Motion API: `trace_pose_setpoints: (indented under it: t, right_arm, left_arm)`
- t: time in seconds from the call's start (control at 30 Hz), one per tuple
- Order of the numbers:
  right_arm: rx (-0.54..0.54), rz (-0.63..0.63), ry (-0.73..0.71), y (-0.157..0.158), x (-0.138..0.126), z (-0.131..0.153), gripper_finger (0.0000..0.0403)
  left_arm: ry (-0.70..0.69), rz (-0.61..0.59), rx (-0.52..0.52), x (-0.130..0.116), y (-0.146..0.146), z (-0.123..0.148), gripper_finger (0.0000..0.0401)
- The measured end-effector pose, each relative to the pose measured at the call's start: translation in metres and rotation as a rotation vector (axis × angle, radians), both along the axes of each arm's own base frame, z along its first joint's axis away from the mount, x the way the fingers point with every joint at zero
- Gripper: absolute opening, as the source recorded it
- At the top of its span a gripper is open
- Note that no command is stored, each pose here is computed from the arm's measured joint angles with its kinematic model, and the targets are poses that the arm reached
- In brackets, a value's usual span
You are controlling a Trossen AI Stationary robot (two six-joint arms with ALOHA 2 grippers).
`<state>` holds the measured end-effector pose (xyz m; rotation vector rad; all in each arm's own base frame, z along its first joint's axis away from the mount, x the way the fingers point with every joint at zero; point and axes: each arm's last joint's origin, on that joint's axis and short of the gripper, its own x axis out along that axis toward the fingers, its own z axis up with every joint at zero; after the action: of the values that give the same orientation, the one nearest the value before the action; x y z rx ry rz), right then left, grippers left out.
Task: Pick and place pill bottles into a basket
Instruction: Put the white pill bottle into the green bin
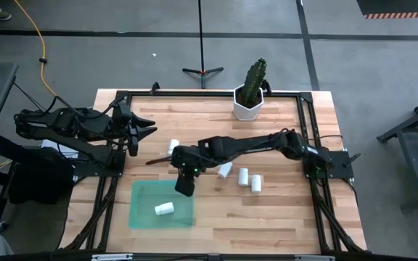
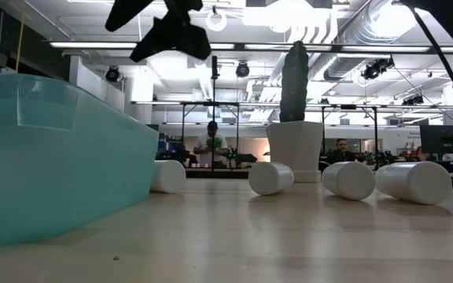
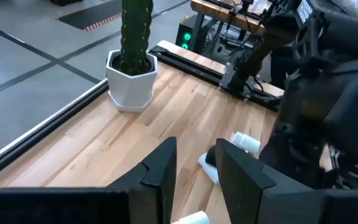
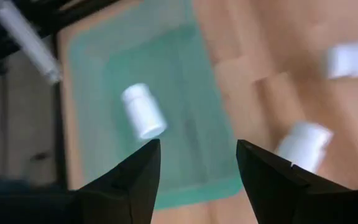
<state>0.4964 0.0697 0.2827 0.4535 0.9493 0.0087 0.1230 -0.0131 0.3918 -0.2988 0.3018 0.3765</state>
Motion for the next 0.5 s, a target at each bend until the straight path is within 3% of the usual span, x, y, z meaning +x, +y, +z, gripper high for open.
trace_pose_setpoints:
  t: [0.23, 0.37, 0.5]
  right_arm:
    - [-0.092, -0.035, 0.011, -0.003, 0.0, -0.005, 0.0194]
    - [-0.108, -0.019, 0.045, 0.0, -0.003, -0.007, 0.0194]
    - [-0.124, -0.022, 0.09, -0.001, -0.009, -0.006, 0.019]
  left_arm:
    - [0.043, -0.014, 0.042, -0.002, 0.0, -0.003, 0.0147]
    - [0.197, -0.01, 0.085, -0.009, 0.002, -0.015, 0.0147]
    - [0.319, 0.056, 0.064, -0.018, 0.005, -0.026, 0.0147]
